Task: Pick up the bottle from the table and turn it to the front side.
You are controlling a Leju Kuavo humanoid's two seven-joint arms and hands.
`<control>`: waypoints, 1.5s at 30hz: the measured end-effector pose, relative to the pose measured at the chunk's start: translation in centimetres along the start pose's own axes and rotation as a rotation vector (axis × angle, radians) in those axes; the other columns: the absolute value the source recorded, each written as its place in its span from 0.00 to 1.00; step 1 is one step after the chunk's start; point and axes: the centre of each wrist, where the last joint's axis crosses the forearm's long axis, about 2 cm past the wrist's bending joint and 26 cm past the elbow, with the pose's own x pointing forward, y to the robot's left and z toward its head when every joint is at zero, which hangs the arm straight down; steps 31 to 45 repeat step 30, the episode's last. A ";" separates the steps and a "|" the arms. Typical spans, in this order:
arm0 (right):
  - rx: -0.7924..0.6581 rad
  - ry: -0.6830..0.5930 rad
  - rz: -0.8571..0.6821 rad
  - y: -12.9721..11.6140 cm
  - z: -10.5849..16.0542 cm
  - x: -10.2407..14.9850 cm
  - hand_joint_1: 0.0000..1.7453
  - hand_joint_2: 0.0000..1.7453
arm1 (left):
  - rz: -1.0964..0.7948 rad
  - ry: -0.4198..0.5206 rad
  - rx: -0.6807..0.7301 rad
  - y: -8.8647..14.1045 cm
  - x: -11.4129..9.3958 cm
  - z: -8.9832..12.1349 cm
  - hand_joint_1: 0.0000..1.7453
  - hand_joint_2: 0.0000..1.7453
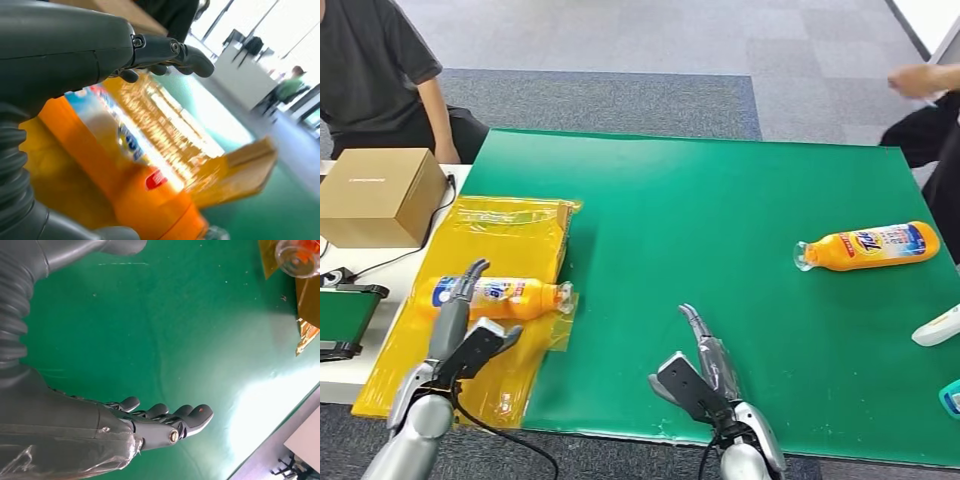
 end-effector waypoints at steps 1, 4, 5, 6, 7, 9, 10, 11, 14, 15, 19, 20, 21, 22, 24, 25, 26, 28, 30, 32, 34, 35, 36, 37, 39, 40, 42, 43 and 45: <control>-0.001 0.001 -0.001 0.0 0.1 0.0 0.00 1.00 | 0.028 -0.042 0.046 0.2 0.2 0.2 0.00 1.00; -0.008 -0.002 -0.004 0.0 0.2 -0.1 0.00 1.00 | 0.159 -0.158 0.169 0.8 0.8 0.9 0.00 1.00; -0.013 -0.004 -0.005 0.0 0.2 -0.1 0.00 1.00 | 0.215 -0.188 0.206 1.0 1.1 1.2 0.00 1.00; -0.018 -0.006 -0.005 0.0 0.2 -0.1 0.00 1.00 | 0.276 -0.212 0.242 1.2 1.3 1.5 0.00 1.00; -0.024 -0.009 -0.006 0.0 0.3 -0.2 0.00 1.00 | 0.340 -0.233 0.277 1.5 1.6 1.8 0.00 1.00; -0.038 -0.016 -0.010 0.0 0.4 -0.2 0.00 1.00 | 0.467 -0.262 0.335 2.2 2.1 2.3 0.00 1.00; -0.048 -0.022 -0.014 -0.1 0.4 -0.2 0.00 1.00 | 0.526 -0.275 0.358 2.5 2.3 2.5 0.00 1.00; -0.059 -0.031 -0.022 -0.1 0.5 -0.2 0.00 1.00 | 0.579 -0.287 0.379 2.9 2.5 2.7 0.00 1.00; -0.098 -0.065 -0.075 -0.2 1.1 -0.2 0.00 1.00 | 0.685 -0.303 0.423 3.6 2.3 3.6 0.00 1.00; -0.111 -0.080 -0.103 -0.3 1.3 -0.2 0.00 1.00 | 0.708 -0.301 0.429 3.6 2.1 4.0 0.00 1.00; -0.158 -0.144 -0.239 -0.6 2.4 -0.4 0.00 1.00 | 0.783 -0.251 0.374 3.1 0.7 5.9 0.00 1.00; -0.164 -0.154 -0.260 -0.7 2.7 -0.5 0.00 1.00 | 0.794 -0.229 0.353 2.8 0.3 6.4 0.00 1.00; -0.169 -0.162 -0.275 -0.8 2.9 -0.6 0.00 1.00 | 0.801 -0.207 0.336 2.5 0.0 6.8 0.00 1.00; -0.173 -0.168 -0.286 -0.8 3.2 -0.6 0.00 1.00 | 0.805 -0.186 0.324 2.2 -0.3 7.2 0.00 1.00; -0.181 -0.177 -0.303 -0.8 3.6 -0.7 0.00 1.00 | 0.810 -0.146 0.306 1.6 -0.8 7.8 0.00 1.00; -0.186 -0.181 -0.309 -0.9 3.9 -0.7 0.00 1.00 | 0.812 -0.130 0.302 1.3 -1.0 8.1 0.00 1.00; -0.193 -0.185 -0.313 -0.9 4.1 -0.6 0.00 1.00 | 0.814 -0.118 0.300 1.0 -1.0 8.2 0.00 1.00; -0.214 -0.193 -0.324 -1.1 4.5 -0.6 0.00 1.00 | 0.817 -0.100 0.300 0.5 -1.0 8.4 0.00 1.00; -0.233 -0.201 -0.337 -1.3 4.7 -0.7 0.00 1.00 | 0.818 -0.089 0.302 0.1 -1.0 8.5 0.00 1.00; -0.233 -0.201 -0.337 -1.3 4.7 -0.7 0.00 1.00 | 0.818 -0.089 0.302 0.1 -1.0 8.5 0.00 1.00; -0.233 -0.201 -0.337 -1.3 4.7 -0.7 0.00 1.00 | 0.818 -0.089 0.302 0.1 -1.0 8.5 0.00 1.00; -0.233 -0.201 -0.337 -1.3 4.7 -0.7 0.00 1.00 | 0.818 -0.089 0.302 0.1 -1.0 8.5 0.00 1.00; -0.233 -0.201 -0.337 -1.3 4.7 -0.7 0.00 1.00 | 0.818 -0.089 0.302 0.1 -1.0 8.5 0.00 1.00; -0.233 -0.201 -0.337 -1.3 4.7 -0.7 0.00 1.00 | 0.818 -0.089 0.302 0.1 -1.0 8.5 0.00 1.00; -0.233 -0.201 -0.337 -1.3 4.7 -0.7 0.00 1.00 | 0.818 -0.089 0.302 0.1 -1.0 8.5 0.00 1.00; -0.233 -0.201 -0.337 -1.3 4.7 -0.7 0.00 1.00 | 0.818 -0.089 0.302 0.1 -1.0 8.5 0.00 1.00; -0.233 -0.201 -0.337 -1.3 4.7 -0.7 0.00 1.00 | 0.818 -0.089 0.302 0.1 -1.0 8.5 0.00 1.00; -0.233 -0.201 -0.337 -1.3 4.7 -0.7 0.00 1.00 | 0.818 -0.089 0.302 0.1 -1.0 8.5 0.00 1.00; -0.233 -0.201 -0.337 -1.3 4.7 -0.7 0.00 1.00 | 0.818 -0.089 0.302 0.1 -1.0 8.5 0.00 1.00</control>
